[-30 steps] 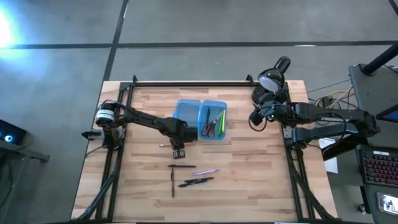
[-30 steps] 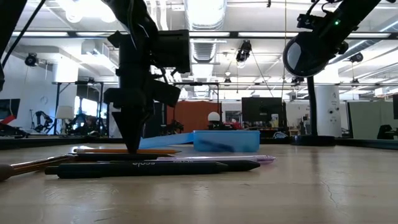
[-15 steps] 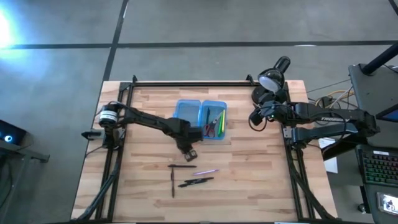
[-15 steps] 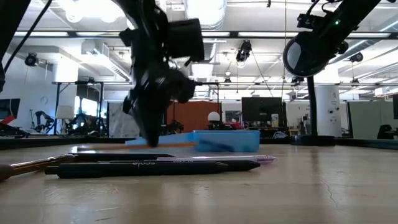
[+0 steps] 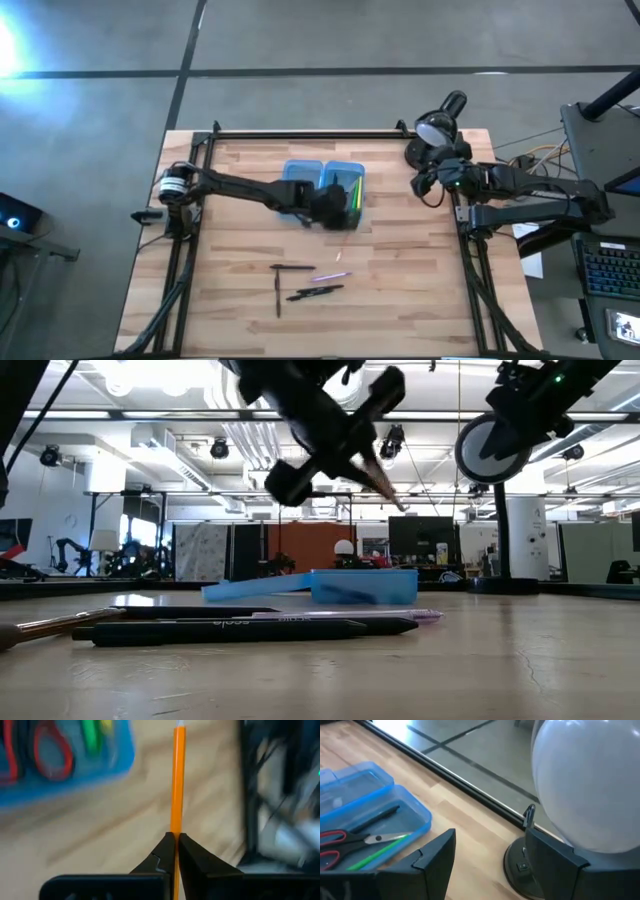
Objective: Pick & place school supplies into a supply box
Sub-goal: Put the orange pencil into the blue box
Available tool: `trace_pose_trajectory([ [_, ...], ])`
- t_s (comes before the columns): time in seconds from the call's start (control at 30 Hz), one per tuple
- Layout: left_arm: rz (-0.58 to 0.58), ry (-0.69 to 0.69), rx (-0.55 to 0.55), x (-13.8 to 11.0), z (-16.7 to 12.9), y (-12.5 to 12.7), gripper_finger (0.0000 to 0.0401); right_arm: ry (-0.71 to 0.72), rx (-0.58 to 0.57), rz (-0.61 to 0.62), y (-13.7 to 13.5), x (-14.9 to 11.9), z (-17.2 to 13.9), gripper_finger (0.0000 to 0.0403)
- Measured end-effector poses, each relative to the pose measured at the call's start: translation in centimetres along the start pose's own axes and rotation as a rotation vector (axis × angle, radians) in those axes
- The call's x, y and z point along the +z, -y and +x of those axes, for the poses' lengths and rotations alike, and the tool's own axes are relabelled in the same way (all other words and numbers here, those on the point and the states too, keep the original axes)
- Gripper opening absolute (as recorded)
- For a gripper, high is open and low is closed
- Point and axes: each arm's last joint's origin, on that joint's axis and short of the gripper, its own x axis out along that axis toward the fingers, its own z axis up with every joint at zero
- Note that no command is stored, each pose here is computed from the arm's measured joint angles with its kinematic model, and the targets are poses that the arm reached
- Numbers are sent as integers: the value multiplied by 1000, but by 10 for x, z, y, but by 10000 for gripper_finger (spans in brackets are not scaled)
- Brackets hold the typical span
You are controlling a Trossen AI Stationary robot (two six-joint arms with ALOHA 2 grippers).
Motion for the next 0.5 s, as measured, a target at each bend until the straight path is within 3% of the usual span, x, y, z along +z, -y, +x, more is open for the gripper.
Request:
trace_pose_trajectory([
  [0.13,-74,154,24,28,0,-2,3,7,3,6,2,0,-2,230],
  [0.23,-121,234,85,54,11,-19,3,3,5,3,1,0,-1,230],
  [0.5,-71,245,263,104,41,-65,1,-7,8,-6,2,-1,-2,231],
])
